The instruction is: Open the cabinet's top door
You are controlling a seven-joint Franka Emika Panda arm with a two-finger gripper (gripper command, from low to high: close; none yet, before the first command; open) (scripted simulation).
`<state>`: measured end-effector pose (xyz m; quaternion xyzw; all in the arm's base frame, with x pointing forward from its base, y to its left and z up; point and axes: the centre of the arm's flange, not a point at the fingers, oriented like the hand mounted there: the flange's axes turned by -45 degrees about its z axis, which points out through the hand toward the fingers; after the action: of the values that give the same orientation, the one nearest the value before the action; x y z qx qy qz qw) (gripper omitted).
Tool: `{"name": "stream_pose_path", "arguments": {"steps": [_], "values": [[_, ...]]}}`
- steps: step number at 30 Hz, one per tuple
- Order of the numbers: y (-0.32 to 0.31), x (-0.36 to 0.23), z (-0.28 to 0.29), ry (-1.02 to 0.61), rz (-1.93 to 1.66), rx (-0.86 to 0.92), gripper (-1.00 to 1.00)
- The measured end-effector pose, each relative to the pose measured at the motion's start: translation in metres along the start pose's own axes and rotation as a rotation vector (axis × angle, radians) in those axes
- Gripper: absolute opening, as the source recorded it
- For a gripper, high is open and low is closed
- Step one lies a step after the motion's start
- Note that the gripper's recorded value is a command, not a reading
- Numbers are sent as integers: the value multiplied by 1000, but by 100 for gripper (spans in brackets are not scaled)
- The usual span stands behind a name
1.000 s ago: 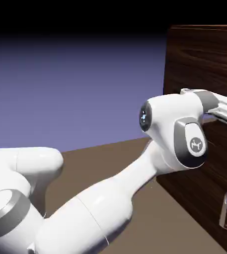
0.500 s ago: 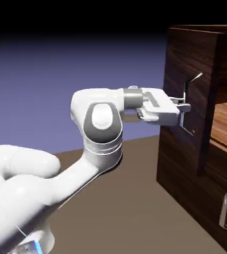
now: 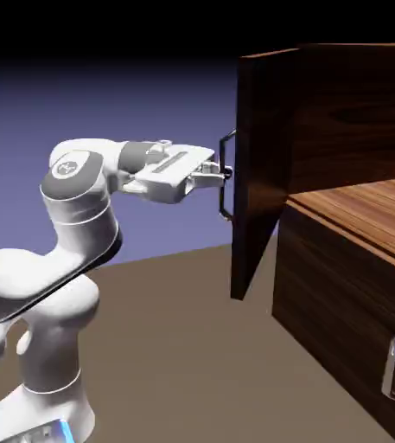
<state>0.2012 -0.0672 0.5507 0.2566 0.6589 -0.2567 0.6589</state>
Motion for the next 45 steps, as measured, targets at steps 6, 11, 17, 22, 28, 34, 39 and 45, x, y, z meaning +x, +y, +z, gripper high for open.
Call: {"name": "stream_pose_path", "arguments": {"steps": [6,11,17,22,28,34,39,45], "values": [[11,0,-31,0,0,71,-100],[18,0,-47,0,-1,105,-100],[34,0,-79,0,0,182,-100],[51,0,-108,0,0,253,-100],[75,0,-142,0,0,341,-100],[105,0,-177,0,0,439,-100],[135,0,-206,0,0,528,-100],[176,0,-239,0,0,640,-100]]}}
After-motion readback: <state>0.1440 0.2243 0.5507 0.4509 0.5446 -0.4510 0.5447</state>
